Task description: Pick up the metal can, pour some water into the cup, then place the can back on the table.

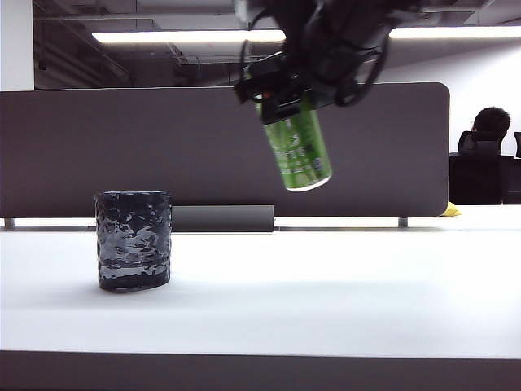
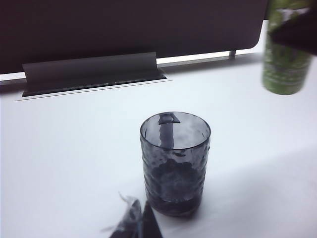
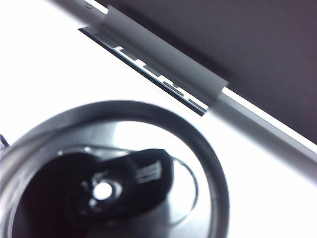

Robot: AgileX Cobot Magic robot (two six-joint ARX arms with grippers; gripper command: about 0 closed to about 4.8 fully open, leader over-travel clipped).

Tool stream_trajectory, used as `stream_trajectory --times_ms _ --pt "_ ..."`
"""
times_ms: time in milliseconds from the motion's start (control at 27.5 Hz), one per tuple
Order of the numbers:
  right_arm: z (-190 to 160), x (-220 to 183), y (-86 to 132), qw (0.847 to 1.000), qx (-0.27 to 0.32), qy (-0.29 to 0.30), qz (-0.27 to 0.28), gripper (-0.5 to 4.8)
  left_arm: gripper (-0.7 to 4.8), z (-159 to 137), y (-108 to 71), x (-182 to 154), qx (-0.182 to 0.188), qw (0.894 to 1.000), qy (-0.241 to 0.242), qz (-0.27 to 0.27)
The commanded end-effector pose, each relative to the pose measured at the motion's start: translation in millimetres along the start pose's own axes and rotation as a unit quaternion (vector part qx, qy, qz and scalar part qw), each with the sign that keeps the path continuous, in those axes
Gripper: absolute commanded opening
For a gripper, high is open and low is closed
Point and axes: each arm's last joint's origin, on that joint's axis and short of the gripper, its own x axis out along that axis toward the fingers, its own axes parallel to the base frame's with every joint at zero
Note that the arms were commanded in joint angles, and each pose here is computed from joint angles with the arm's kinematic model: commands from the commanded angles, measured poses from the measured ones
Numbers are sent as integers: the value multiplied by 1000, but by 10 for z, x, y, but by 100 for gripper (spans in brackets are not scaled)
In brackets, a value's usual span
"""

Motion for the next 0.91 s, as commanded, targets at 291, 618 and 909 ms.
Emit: stream_trajectory --times_ms 291,618,909 --pt "-227 -451 -340 989 142 -25 -20 206 -5 16 2 0 0 1000 -7 1" --pt "-621 -683 -423 979 202 -29 -12 206 -5 9 136 -12 -1 998 -3 68" --pt "-930 -759 -371 970 238 -40 -14 206 -5 -2 319 -59 -4 986 2 164"
